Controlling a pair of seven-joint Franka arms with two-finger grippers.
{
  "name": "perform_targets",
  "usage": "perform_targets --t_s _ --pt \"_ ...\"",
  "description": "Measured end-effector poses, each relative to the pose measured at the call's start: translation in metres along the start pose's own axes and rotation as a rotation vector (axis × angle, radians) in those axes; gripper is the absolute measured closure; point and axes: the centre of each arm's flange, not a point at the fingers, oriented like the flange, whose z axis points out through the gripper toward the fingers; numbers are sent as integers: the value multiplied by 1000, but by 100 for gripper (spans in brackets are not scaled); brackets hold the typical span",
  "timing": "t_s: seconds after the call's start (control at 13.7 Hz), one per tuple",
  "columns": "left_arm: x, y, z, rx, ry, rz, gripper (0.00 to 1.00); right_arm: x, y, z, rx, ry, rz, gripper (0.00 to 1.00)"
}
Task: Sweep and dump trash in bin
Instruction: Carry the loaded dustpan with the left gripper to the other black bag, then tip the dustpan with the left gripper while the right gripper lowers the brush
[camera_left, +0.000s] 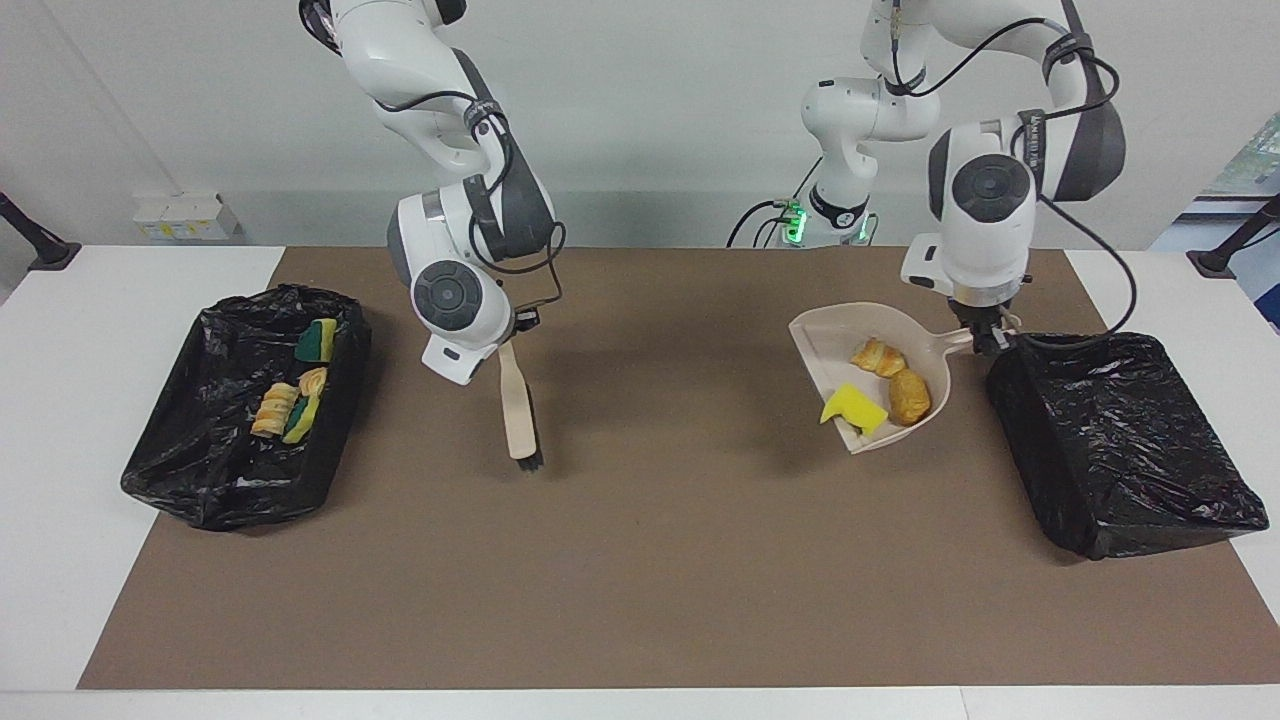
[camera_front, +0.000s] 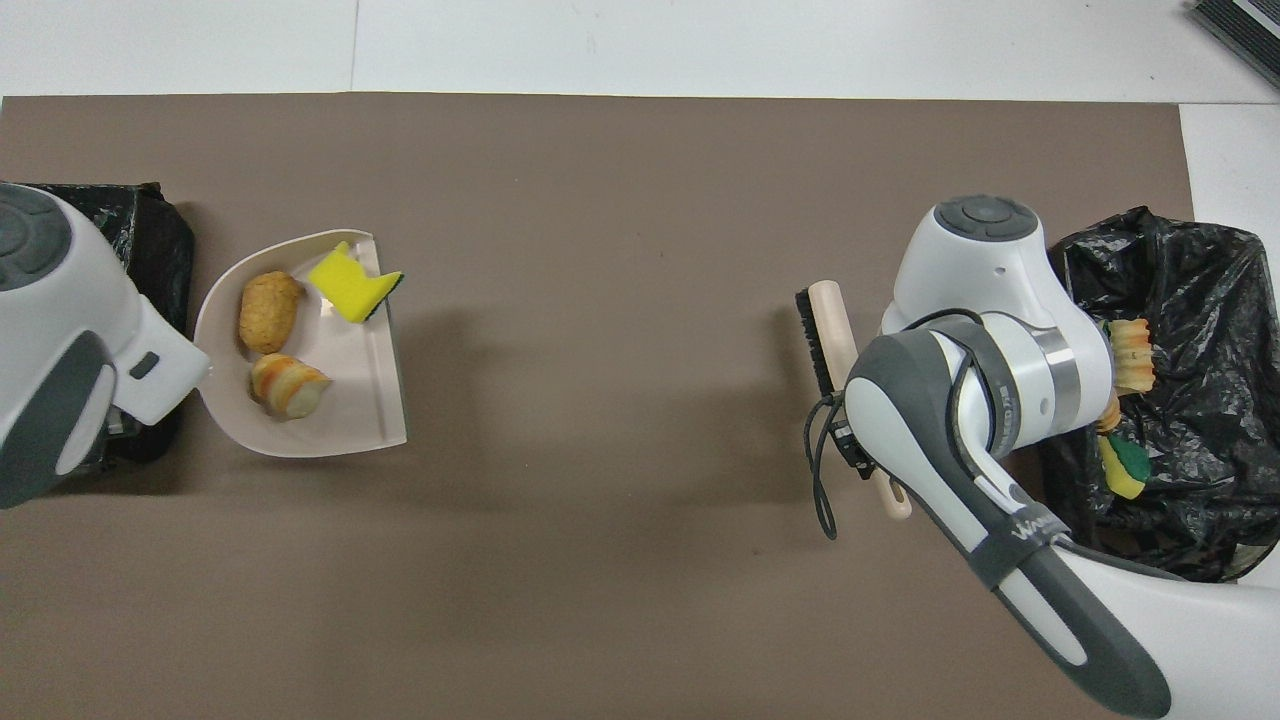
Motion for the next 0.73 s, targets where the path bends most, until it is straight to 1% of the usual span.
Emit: perform_targets --t_s 0.15,0.37,0.51,0.73 --pt "-45 -13 10 26 9 7 68 -20 19 30 -8 5 40 73" --pt "-101 -24 27 68 10 28 68 -49 31 51 -18 -5 76 73" --pt "-138 -27 38 86 -4 27 68 -65 9 59 -2 -4 65 73" --pt "-187 -29 50 100 -58 15 68 -76 -54 63 10 16 73 73"
